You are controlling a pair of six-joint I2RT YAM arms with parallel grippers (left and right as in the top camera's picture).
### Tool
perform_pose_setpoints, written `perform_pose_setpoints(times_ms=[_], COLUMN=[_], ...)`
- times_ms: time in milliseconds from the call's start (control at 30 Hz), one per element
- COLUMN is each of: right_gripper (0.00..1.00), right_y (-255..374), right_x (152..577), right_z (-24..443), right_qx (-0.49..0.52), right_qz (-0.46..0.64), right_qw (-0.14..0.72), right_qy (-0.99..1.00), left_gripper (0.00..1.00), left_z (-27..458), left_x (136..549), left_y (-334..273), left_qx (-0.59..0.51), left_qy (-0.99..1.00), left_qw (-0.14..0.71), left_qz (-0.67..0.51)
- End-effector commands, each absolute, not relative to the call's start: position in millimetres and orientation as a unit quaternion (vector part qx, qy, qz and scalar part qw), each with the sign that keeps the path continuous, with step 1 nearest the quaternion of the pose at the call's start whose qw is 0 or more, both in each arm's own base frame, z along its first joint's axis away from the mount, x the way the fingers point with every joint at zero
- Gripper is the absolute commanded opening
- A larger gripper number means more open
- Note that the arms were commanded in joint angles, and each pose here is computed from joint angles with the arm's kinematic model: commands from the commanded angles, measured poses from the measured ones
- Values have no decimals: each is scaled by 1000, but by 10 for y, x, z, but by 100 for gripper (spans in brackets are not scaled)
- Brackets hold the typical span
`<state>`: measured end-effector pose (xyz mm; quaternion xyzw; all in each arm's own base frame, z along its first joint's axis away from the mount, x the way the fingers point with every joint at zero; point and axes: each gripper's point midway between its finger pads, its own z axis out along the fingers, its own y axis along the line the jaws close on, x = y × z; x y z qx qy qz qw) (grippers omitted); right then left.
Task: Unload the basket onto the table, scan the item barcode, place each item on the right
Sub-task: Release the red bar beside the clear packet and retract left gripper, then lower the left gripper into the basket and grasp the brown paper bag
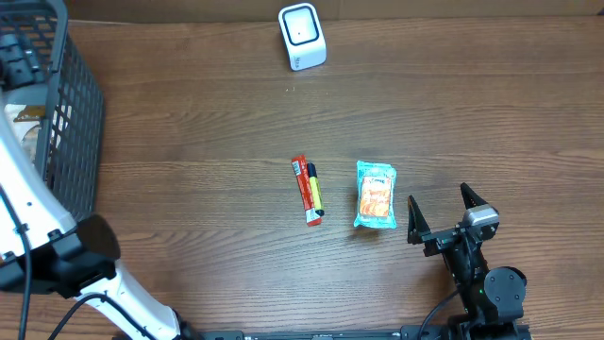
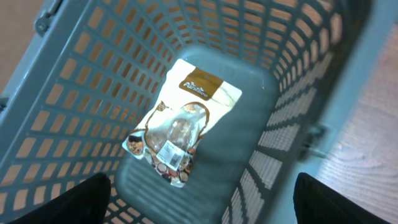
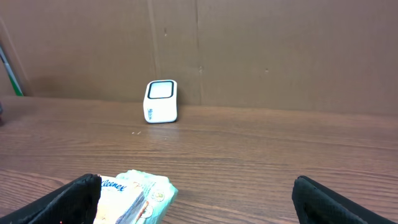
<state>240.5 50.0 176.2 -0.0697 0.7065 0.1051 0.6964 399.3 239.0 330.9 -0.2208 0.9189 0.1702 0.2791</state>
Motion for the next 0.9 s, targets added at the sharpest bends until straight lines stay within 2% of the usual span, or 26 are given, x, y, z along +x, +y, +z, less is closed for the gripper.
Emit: perform_pose_setpoints(times_ms=[0,233,500,800,867], right_gripper=[100,100,100,100,100], right_y=[481,481,481,481,481], right_x=[2414,2414,2414,2414,2414], right_z=[1728,1728,1728,1728,1728], right_qx=[-67,-67,-67,-67,-67], right_qz=[100,100,100,100,100], right_qw=[696,696,696,696,696], right_qy=[708,708,708,708,708], left_gripper=[84,87,91,91,95], left_z=[3406,3064,2030,997,826], left_x=[3994,3836,3736,3804,3815], left_y=[2464,2972,3369,3470,3478], left_qx=[-207,-255,-266,-244,-238], left_qy=[918,916,941,963,966], left_qw=[317,288,186,98,86], left_qz=[118,117,91,52,47])
